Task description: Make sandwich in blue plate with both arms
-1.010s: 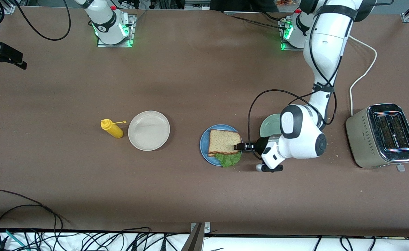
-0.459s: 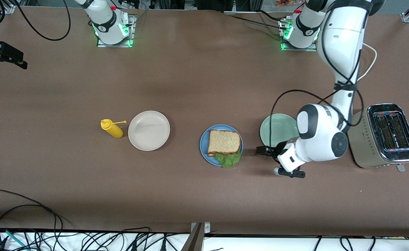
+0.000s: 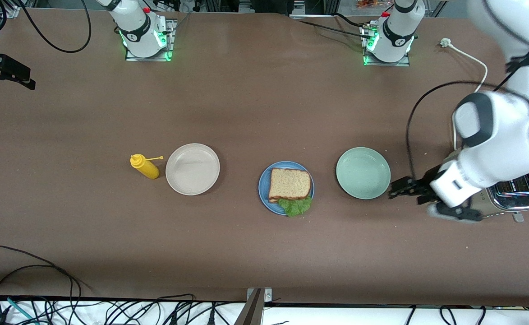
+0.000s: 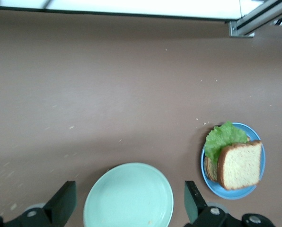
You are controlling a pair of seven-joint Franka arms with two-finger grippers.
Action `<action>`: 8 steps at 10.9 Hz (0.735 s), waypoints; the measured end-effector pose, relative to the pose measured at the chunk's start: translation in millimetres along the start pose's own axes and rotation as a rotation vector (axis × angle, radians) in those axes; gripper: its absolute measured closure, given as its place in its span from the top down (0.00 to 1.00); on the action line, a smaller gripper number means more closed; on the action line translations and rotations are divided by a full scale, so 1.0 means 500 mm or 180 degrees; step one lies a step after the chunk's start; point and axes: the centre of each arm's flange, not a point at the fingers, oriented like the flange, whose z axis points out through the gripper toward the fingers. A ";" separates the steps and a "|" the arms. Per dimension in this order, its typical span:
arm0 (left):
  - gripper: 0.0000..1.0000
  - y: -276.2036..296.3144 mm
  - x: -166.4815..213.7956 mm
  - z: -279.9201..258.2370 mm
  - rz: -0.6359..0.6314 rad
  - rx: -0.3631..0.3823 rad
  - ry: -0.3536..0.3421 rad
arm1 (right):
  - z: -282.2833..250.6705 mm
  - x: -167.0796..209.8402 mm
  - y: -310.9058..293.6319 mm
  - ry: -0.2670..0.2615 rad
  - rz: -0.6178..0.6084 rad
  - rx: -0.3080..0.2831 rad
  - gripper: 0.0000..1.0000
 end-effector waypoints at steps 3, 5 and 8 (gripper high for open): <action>1.00 -0.031 -0.074 -0.182 0.0150 0.0361 -0.0131 | 0.000 0.002 0.004 0.0016 0.0017 0.0000 1.00; 1.00 0.000 -0.127 -0.291 0.0332 0.0656 -0.0217 | 0.000 0.004 0.005 0.0027 0.0018 -0.0002 1.00; 1.00 0.012 -0.206 -0.406 0.0373 0.0887 -0.0371 | 0.001 0.005 0.006 0.0037 0.0020 -0.0003 1.00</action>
